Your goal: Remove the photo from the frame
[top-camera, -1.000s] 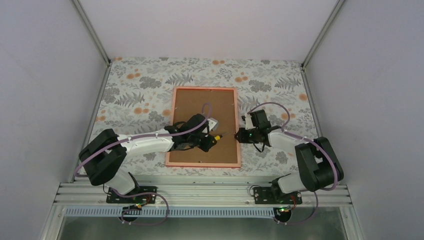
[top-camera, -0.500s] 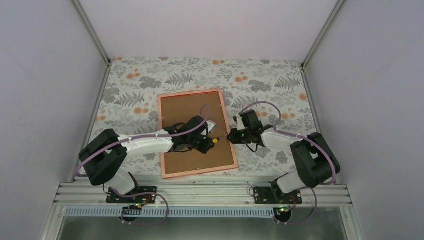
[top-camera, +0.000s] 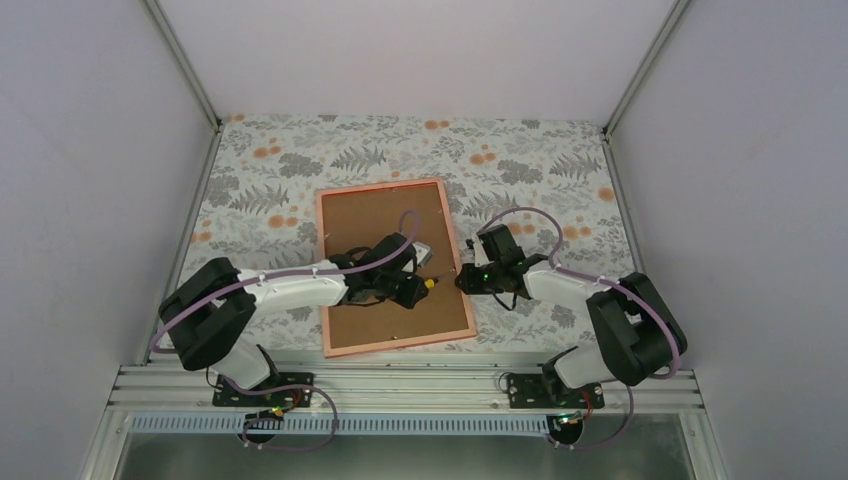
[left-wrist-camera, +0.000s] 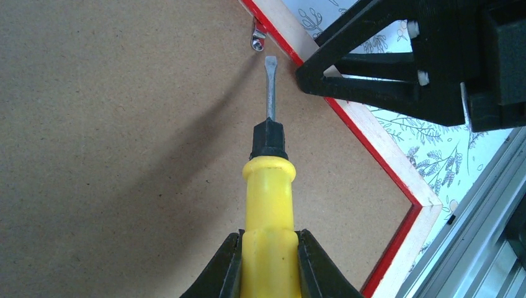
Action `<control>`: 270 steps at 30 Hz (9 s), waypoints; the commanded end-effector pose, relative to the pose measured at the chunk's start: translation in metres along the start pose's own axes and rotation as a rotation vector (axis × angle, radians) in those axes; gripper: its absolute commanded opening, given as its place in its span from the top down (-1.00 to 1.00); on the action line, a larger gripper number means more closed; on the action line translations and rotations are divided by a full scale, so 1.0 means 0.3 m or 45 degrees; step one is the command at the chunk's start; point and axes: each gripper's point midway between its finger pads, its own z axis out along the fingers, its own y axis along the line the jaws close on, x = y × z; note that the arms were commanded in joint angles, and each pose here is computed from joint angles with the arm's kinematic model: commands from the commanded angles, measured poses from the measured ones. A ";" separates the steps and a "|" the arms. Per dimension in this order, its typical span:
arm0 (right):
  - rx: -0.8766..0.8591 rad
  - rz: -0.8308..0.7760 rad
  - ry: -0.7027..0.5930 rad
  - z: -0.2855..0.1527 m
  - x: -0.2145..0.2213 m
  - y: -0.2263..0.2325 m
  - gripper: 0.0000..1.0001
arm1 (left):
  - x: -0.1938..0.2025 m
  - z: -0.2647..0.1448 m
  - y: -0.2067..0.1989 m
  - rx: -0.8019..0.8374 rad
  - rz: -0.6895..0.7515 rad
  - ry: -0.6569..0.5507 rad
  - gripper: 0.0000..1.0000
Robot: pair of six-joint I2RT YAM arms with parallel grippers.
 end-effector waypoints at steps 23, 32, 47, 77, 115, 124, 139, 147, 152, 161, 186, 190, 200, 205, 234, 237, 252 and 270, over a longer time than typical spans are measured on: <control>0.022 0.035 0.050 0.030 0.065 -0.008 0.71 | -0.045 0.061 0.011 -0.060 -0.069 -0.025 0.95; 0.028 0.054 0.048 0.031 0.074 -0.016 0.73 | -0.047 0.050 0.075 -0.186 -0.157 -0.068 0.95; -0.003 0.024 -0.018 0.006 0.033 0.012 0.71 | -0.064 -0.013 0.053 -0.178 -0.188 -0.148 0.95; 0.180 -0.082 -0.174 0.178 -0.462 -0.046 0.45 | -0.204 -0.092 0.216 -0.246 -0.119 -0.258 0.95; 0.087 0.039 -0.086 0.130 -0.222 -0.051 0.79 | -0.358 0.149 0.191 -0.165 -0.072 -0.195 0.95; 0.085 0.036 -0.085 0.129 -0.221 -0.049 0.79 | -0.362 0.173 0.234 -0.237 -0.100 -0.196 0.95; 0.078 0.044 -0.080 0.130 -0.212 -0.050 0.80 | -0.344 0.181 0.326 -0.366 -0.223 -0.196 0.95; 0.074 0.057 -0.080 0.132 -0.205 -0.051 0.81 | -0.321 0.134 0.394 -0.487 -0.334 -0.252 0.95; 0.072 0.063 -0.078 0.134 -0.201 -0.053 0.81 | -0.329 0.125 0.404 -0.490 -0.377 -0.290 0.95; 0.063 0.063 -0.081 0.126 -0.192 -0.049 0.81 | -0.366 0.075 0.354 -0.394 -0.378 -0.360 0.95; 0.140 0.397 -0.403 -0.043 -0.375 -0.259 0.91 | -0.260 -0.214 0.334 -0.383 -0.371 -0.472 0.95; 0.164 0.449 -0.429 -0.071 -0.379 -0.311 0.86 | -0.226 -0.228 0.344 -0.384 -0.387 -0.468 0.95; 0.195 0.406 -0.347 -0.106 -0.299 -0.307 0.32 | -0.208 -0.281 0.334 -0.372 -0.385 -0.499 0.95; 0.144 0.337 -0.197 -0.110 -0.207 -0.262 -0.08 | -0.216 -0.305 0.317 -0.350 -0.370 -0.518 0.95; -0.089 0.189 0.209 -0.065 0.201 0.183 -0.46 | -0.195 -0.361 0.314 -0.318 -0.310 -0.561 0.95; -0.137 0.109 0.208 -0.027 0.189 0.293 -0.48 | -0.194 -0.372 0.318 -0.305 -0.307 -0.572 0.95; -0.217 -0.220 0.308 0.172 0.153 0.643 -0.55 | -0.127 -0.428 0.426 -0.286 -0.405 -0.601 0.95; 0.010 -0.334 -0.155 -0.072 -0.421 0.267 -0.55 | -0.140 -0.399 0.421 -0.240 -0.384 -0.548 0.95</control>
